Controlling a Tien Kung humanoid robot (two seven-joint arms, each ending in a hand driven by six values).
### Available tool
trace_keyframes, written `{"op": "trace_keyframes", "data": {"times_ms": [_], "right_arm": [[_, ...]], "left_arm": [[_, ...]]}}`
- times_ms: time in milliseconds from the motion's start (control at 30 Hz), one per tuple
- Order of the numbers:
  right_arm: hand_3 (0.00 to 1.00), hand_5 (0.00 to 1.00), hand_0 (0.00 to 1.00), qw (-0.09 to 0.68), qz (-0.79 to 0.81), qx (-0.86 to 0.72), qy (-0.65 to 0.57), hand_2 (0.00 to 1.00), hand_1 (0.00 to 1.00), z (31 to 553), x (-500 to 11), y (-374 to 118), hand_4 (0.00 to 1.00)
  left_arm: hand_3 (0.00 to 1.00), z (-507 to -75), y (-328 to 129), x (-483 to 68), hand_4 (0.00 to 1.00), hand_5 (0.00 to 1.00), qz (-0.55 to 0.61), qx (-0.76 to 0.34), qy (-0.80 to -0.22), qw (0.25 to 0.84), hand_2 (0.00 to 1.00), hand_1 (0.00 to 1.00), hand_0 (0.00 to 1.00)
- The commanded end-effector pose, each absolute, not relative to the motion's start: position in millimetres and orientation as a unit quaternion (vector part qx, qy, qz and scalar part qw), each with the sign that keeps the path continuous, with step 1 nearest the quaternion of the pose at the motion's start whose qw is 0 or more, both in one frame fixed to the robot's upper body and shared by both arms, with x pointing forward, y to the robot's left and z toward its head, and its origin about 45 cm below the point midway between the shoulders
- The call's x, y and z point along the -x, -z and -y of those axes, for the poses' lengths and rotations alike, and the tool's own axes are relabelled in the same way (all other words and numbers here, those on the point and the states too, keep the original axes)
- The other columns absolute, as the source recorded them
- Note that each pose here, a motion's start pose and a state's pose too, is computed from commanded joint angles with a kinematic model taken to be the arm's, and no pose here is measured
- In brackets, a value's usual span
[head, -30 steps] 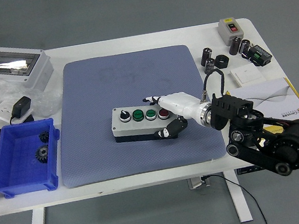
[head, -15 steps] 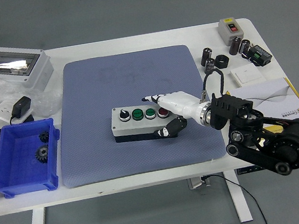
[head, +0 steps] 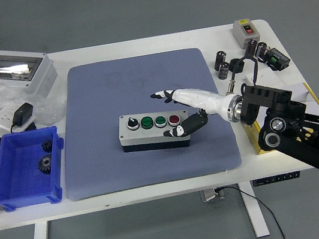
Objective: Pick up the button,place it on the desk,press the button,press the button
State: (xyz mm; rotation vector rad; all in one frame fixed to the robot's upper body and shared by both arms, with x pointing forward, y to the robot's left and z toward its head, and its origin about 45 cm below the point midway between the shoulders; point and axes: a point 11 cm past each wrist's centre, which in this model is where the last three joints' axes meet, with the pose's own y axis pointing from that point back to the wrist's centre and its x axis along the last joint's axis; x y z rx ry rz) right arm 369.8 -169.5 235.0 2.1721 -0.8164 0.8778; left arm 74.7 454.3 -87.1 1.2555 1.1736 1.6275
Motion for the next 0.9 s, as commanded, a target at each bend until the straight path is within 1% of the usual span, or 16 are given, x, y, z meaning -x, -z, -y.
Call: {"op": "trace_keyframes", "data": {"times_ms": [100,133,200,300,333,500,533,700,733,900], "right_arm": [[0.998,0.309,0.891,0.312,0.333,-0.821,-0.344,0.998,0.927,181,-372,-254,0.824],[0.998,0.306,0.935,0.310,0.343,-0.815,-0.350,0.998,0.968,186,-373,-258,0.833],[0.998,0.306,0.935,0.313,0.362,-0.800,-0.362,0.998,0.968,196,-376,-266,0.833],[0.998,0.306,0.935,0.341,0.372,-0.776,-0.378,0.998,0.968,212,-378,-271,0.833],[0.998,0.308,0.940,0.353,0.369,-0.770,-0.382,0.998,0.972,215,-378,-272,0.764],[0.998,0.308,0.940,0.425,0.326,-0.742,-0.402,0.998,0.972,217,-374,-262,0.764],[0.921,0.281,0.651,0.437,0.317,-0.738,-0.405,0.768,0.724,216,-373,-259,0.572],[0.921,0.281,0.651,0.467,0.278,-0.729,-0.417,0.768,0.724,208,-372,-251,0.572],[0.876,0.209,0.217,0.468,0.272,-0.730,-0.416,0.547,0.473,207,-372,-251,0.377],[0.876,0.209,0.217,0.467,0.240,-0.753,-0.397,0.547,0.473,204,-366,-252,0.377]], "left_arm": [[0.594,-453,88,-74,0.247,0.002,-0.461,-0.491,-0.636,0.377,0.497,0.494,0.621],[0.593,-453,88,-73,0.246,0.002,-0.461,-0.491,-0.636,0.376,0.497,0.494,0.619],[0.593,-452,88,-73,0.246,0.002,-0.462,-0.491,-0.636,0.376,0.497,0.494,0.619],[0.593,-452,88,-72,0.246,0.002,-0.463,-0.491,-0.636,0.374,0.497,0.494,0.619],[0.593,-452,88,-71,0.246,0.002,-0.463,-0.492,-0.636,0.374,0.498,0.494,0.621],[0.593,-454,88,-71,0.246,0.002,-0.463,-0.493,-0.636,0.371,0.498,0.494,0.621],[0.593,-454,87,-72,0.246,0.002,-0.463,-0.494,-0.636,0.371,0.498,0.496,0.620],[0.593,-456,86,-74,0.246,0.002,-0.461,-0.494,-0.637,0.372,0.498,0.496,0.620],[0.592,-456,86,-74,0.248,0.002,-0.461,-0.494,-0.637,0.372,0.497,0.497,0.621],[0.592,-457,86,-73,0.248,0.002,-0.462,-0.496,-0.636,0.370,0.497,0.497,0.621]]}}
